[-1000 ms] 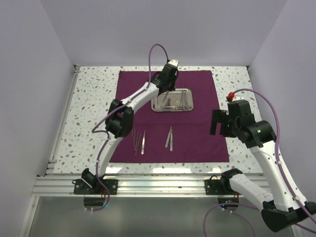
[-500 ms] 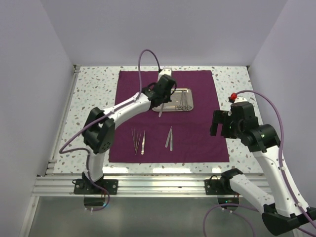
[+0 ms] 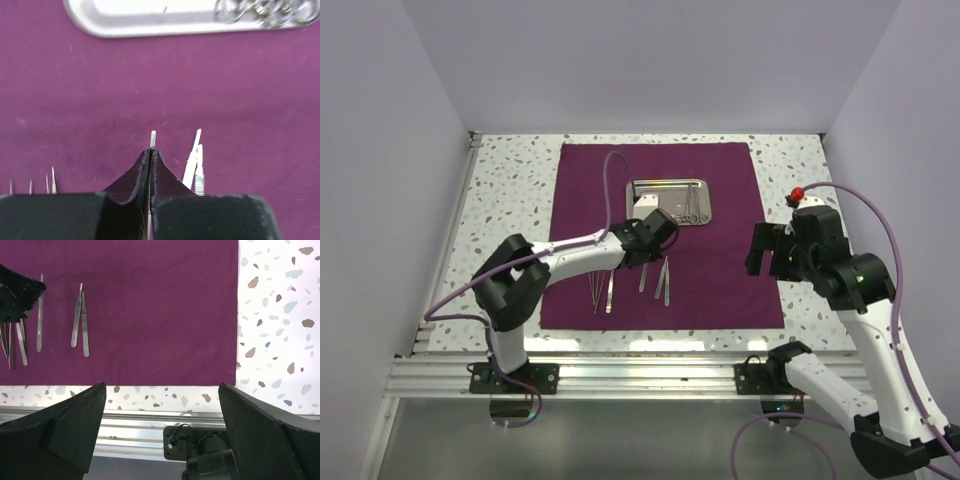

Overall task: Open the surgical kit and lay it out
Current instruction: Place the medical item in the surgical kit, then pick up the medical item from the container.

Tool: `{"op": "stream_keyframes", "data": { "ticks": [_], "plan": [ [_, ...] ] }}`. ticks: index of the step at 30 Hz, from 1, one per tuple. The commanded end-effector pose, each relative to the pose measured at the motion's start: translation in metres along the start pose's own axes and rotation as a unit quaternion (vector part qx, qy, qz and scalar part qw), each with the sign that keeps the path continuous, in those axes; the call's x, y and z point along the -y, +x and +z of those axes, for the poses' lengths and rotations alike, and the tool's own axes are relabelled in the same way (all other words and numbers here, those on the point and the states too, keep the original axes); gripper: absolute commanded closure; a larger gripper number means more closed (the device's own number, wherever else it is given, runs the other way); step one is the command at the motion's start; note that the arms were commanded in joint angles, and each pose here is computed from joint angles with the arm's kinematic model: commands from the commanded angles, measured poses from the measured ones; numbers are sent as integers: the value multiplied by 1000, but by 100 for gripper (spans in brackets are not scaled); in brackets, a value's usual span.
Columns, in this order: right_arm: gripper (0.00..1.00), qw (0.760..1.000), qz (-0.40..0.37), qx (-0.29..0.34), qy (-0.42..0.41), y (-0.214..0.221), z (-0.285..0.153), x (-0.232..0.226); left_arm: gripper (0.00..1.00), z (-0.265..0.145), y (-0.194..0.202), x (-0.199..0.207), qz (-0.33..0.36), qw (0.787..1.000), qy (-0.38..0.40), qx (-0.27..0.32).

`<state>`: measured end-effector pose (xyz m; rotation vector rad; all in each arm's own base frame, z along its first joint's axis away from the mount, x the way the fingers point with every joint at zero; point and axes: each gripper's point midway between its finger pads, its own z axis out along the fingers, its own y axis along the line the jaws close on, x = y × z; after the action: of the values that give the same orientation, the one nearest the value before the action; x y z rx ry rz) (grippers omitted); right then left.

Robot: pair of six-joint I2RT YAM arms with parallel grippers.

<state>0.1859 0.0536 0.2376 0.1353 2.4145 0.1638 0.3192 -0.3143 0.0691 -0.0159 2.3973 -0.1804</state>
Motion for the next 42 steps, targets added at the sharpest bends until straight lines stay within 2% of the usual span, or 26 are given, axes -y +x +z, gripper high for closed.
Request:
{"op": "stream_keyframes", "data": {
  "ticks": [1, 7, 9, 10, 11, 12, 14, 18, 20, 21, 23, 24, 25, 26, 28, 31, 32, 33, 37, 42],
  "plan": [
    [2, 1000, 6, -14, -4, 14, -8, 3, 100, -5, -15, 9, -68, 997, 18, 38],
    [2, 1000, 16, -19, 0, 21, -9, 6, 100, 3, -12, 20, -74, 997, 21, 19],
    [2, 1000, 18, -18, 4, 21, -9, 7, 86, 4, -16, 28, -71, 997, 30, 18],
    [2, 1000, 20, -18, 5, 21, -8, 7, 74, 2, -20, 32, -70, 997, 32, 16],
    [2, 1000, 23, -16, 5, 20, -8, 7, 53, 3, -21, 32, -64, 997, 31, 16],
    [2, 1000, 24, -14, 7, 19, -6, 7, 44, 3, -23, 33, -60, 998, 28, 14],
    [2, 999, 30, -10, 8, 16, -5, 6, 35, 0, -34, 35, -54, 998, 33, 17],
    [2, 999, 40, 1, 12, 8, -2, 5, 34, -3, -68, 43, -30, 997, 62, 42],
    [2, 999, 43, 6, 14, 3, -3, 4, 35, -2, -99, 50, -12, 995, 81, 63],
    [2, 999, 45, 7, 16, 1, -2, 4, 36, 12, -98, 52, -1, 995, 79, 59],
    [1, 999, 46, 15, 21, -4, -3, 5, 38, 21, -124, 60, 9, 993, 97, 68],
    [2, 999, 46, 15, 24, -6, -3, 5, 39, 43, -115, 61, 20, 994, 91, 52],
    [2, 998, 46, 17, 28, -8, -3, 7, 39, 46, -133, 68, 22, 993, 101, 64],
    [2, 998, 46, 21, 29, -11, -4, 7, 40, 70, -122, 69, 29, 994, 94, 50],
    [2, 998, 44, 23, 38, -15, -5, 9, 40, 96, -127, 80, 37, 993, 101, 51],
    [2, 998, 39, 18, 50, -17, -3, 11, 41, 113, -146, 94, 30, 990, 118, 70],
    [2, 998, 37, 18, 56, -18, -4, 13, 41, 132, -135, 92, 31, 992, 111, 59],
    [2, 998, 32, 15, 58, -18, -5, 14, 41, 133, -146, 98, 26, 990, 118, 72],
    [1, 997, 18, 6, 75, -17, -6, 20, 42, 152, -147, 105, 59, 987, 112, 95],
    [2, 996, -4, -7, 84, -16, -3, 23, 44, 163, -130, 98, 114, 986, 66, 99]
  ]
}}
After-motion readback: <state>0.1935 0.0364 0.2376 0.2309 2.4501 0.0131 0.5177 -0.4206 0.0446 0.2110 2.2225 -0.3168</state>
